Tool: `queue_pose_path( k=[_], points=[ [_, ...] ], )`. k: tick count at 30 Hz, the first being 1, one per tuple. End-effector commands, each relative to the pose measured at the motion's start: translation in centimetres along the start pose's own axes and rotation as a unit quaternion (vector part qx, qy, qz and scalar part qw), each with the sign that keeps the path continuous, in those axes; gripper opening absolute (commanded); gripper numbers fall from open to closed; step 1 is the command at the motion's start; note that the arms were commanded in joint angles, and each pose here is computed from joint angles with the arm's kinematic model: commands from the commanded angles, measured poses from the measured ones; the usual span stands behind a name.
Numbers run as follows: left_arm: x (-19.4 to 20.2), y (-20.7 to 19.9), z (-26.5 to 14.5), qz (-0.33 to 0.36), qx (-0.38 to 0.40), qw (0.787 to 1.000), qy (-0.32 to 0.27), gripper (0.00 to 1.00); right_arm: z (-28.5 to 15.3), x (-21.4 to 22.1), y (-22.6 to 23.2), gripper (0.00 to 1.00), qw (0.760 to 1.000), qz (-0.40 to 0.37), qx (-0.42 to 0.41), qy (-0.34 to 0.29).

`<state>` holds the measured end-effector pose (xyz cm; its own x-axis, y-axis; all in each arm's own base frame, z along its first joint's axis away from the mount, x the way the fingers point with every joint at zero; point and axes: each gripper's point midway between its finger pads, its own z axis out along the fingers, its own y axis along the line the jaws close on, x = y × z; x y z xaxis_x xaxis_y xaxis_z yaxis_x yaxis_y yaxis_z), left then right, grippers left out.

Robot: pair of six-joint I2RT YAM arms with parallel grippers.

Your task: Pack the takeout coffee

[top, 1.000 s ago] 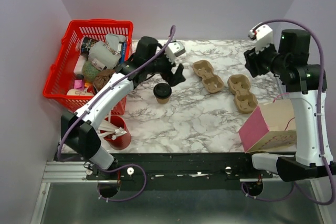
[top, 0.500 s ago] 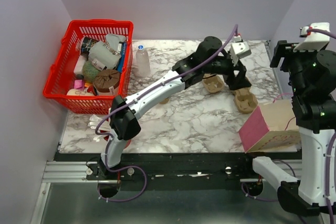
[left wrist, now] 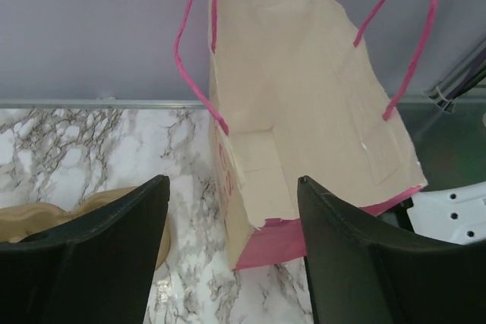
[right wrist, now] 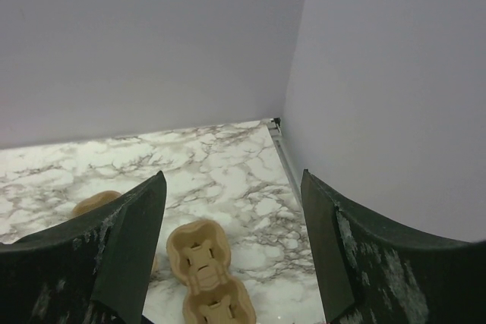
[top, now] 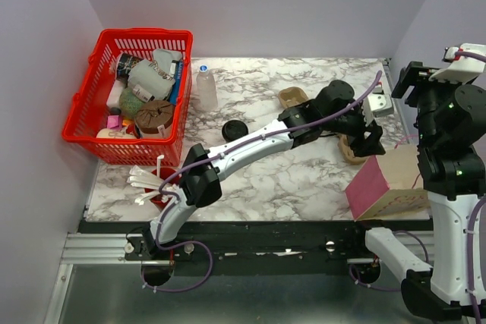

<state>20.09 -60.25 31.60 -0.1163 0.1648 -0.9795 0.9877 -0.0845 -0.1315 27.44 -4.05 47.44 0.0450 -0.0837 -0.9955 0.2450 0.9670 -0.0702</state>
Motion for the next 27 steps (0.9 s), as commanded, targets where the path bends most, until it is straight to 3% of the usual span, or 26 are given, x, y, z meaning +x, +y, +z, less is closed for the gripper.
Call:
queue_pose_path(
  k=[1, 8, 10, 12, 19, 27],
  points=[
    [0.6, 0.7, 1.6, 0.004, -0.031, 0.999, -0.003, 0.72, -0.5, -0.4, 0.3, 0.8, 1.0, 0.014, -0.011, -0.017],
    [0.9, 1.2, 2.7, 0.017, -0.073, 0.997, -0.007, 0.52, -1.2, 0.0, 0.4, 0.8, 1.0, 0.007, -0.02, -0.018],
    [1.0, 1.6, 2.6, 0.017, -0.085, 0.996, -0.005, 0.33, -1.3, 0.2, 0.6, 0.8, 0.999, 0.012, -0.024, -0.018],
    [1.2, 1.9, 2.3, 0.009, -0.1, 0.995, 0.001, 0.0, -1.3, 0.4, 0.7, 0.8, 0.999, 0.015, -0.027, -0.016],
    [-1.7, 0.9, -0.8, 0.043, -0.081, 0.996, 0.005, 0.0, -1.1, -0.1, 1.0, 0.8, 0.999, 0.016, -0.034, -0.018],
    [-1.0, 1.1, -6.9, 0.04, -0.058, 0.995, 0.075, 0.0, 0.1, -3.0, 2.5, 0.8, 0.997, 0.029, -0.069, -0.036]
  ],
)
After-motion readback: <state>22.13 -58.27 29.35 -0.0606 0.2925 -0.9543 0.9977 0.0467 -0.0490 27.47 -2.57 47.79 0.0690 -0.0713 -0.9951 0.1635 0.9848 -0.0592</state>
